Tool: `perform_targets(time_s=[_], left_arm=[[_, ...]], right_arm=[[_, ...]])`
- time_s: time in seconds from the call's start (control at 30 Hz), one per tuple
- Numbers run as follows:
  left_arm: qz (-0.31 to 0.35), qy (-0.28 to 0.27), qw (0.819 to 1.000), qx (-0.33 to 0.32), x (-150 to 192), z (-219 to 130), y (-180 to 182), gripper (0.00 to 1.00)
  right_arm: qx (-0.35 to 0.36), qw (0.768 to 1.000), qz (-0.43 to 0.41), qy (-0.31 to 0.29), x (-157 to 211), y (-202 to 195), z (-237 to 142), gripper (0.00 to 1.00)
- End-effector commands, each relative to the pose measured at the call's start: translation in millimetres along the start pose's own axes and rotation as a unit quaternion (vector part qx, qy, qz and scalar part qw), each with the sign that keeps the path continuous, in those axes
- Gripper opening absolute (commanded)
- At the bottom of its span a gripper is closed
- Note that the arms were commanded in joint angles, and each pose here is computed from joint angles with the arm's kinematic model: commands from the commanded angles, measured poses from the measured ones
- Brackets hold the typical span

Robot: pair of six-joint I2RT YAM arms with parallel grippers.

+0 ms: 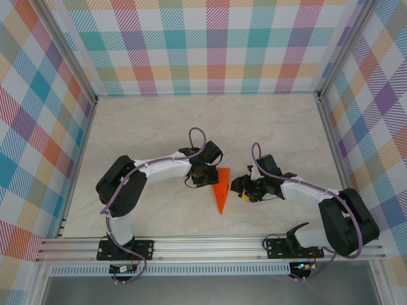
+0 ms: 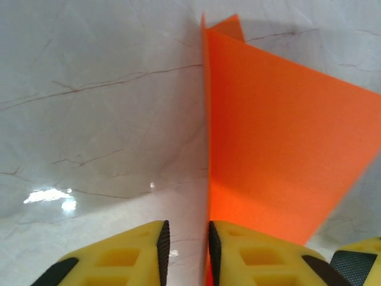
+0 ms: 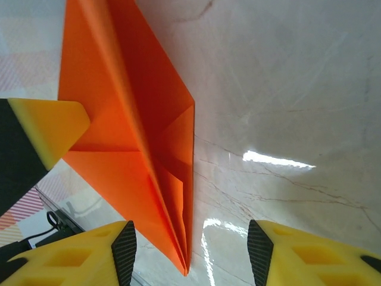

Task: Fold a paper plane with a square sheet of paper (pick it up from the middle)
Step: Move a paper plane to the center of the table.

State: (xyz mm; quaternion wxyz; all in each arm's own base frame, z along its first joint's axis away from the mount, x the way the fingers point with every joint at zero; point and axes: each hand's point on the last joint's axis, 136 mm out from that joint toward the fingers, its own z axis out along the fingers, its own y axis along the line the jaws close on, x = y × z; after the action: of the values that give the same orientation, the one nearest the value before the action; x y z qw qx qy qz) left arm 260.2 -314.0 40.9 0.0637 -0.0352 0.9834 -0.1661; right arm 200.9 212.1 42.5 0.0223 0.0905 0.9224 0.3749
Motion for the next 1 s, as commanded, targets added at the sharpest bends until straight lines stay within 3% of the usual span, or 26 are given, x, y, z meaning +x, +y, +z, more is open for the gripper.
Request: perform_targets(time_s=[0.0,0.1,0.43,0.63,0.83,0.97], left_arm=[[-0.005,-0.007,1.000,-0.005,4,-9,10,0.17],[-0.008,-0.008,1.000,-0.005,7,-9,14,0.12],[-0.009,-0.008,1.000,-0.002,8,-8,18,0.12],[-0.009,-0.008,1.000,-0.003,8,-7,19,0.12],[-0.008,-0.007,1.000,-0.004,8,-7,19,0.12],[-0.010,-0.005,1.000,-0.003,9,-5,19,0.12]], right_arm=[[-0.031,0.999,-0.033,0.009,-5,28,5,0.54],[-0.021,0.999,-0.036,0.015,-5,31,12,0.54],[0.001,0.998,-0.053,0.040,-5,33,32,0.54],[0.035,0.997,-0.059,0.021,-9,23,31,0.56],[0.032,0.998,-0.063,0.001,-12,22,28,0.58],[-0.011,0.997,-0.072,0.022,-6,35,33,0.58]])
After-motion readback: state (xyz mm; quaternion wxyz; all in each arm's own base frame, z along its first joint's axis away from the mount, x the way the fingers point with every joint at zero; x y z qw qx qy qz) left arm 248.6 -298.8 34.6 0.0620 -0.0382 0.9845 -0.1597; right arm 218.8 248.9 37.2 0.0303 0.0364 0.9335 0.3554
